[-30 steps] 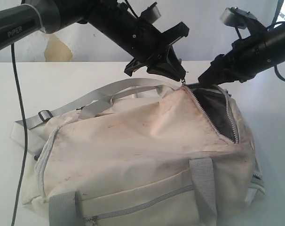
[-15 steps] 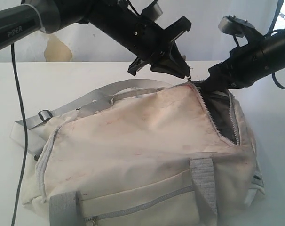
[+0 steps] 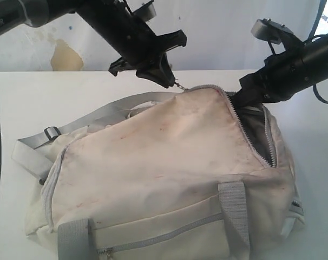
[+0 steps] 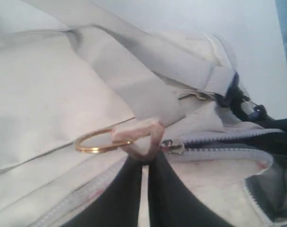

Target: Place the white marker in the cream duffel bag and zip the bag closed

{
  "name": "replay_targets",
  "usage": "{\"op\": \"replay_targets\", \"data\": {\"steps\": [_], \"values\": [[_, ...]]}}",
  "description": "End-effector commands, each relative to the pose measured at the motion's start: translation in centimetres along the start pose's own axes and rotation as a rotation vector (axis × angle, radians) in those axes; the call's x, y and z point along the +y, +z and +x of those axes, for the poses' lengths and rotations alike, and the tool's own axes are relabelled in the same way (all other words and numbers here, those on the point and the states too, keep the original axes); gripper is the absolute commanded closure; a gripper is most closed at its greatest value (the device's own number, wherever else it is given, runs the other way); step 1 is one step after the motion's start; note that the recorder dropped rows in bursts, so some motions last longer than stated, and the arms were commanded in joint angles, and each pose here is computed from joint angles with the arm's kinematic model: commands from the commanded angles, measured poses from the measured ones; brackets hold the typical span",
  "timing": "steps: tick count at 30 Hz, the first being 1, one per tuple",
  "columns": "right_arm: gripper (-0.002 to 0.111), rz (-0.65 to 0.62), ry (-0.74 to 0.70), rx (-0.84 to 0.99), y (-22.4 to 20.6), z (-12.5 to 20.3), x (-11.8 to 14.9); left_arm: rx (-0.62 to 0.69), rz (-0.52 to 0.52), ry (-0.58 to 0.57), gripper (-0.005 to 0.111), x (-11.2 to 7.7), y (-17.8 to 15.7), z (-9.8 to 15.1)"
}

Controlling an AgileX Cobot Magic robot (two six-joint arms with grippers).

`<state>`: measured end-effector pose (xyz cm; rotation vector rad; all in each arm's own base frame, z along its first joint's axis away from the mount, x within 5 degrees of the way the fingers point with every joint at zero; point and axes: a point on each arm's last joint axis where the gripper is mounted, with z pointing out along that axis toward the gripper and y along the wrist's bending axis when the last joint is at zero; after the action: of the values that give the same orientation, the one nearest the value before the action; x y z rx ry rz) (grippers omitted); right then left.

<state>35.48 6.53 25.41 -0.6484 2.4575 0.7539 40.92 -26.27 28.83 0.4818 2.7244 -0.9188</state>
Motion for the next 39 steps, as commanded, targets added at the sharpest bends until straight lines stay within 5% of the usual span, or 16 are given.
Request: {"op": "replay_targets", "data": {"steps": [1,4,10,17,26,31,39], "values": [[0.108,-0.005,0.008,0.004,-0.2,0.1,0.2,-0.060,-0.147,0.056,0.107,0.5,-2.7,-0.2],[0.108,0.000,0.032,0.000,-0.4,0.1,-0.1,-0.086,-0.344,0.125,0.107,1.7,-4.5,-0.1],[0.108,0.013,0.095,0.006,-1.0,0.5,-0.9,0.066,-0.408,0.089,0.107,4.5,-3.8,3.5],[0.108,0.017,0.066,0.111,-1.1,1.5,-1.0,0.192,-0.599,0.127,0.107,6.9,-4.6,7.4],[0.108,0.030,0.035,0.178,-1.2,2.1,-1.1,0.240,-0.635,0.041,0.107,10.2,-5.2,8.6],[0.108,0.032,0.038,0.167,-1.2,2.0,-1.1,0.251,-0.621,0.057,0.105,10.3,-5.1,8.7],[0.108,0.035,0.035,0.165,-1.2,1.9,-1.1,0.143,-0.489,0.080,0.054,9.3,-4.3,7.8]]}}
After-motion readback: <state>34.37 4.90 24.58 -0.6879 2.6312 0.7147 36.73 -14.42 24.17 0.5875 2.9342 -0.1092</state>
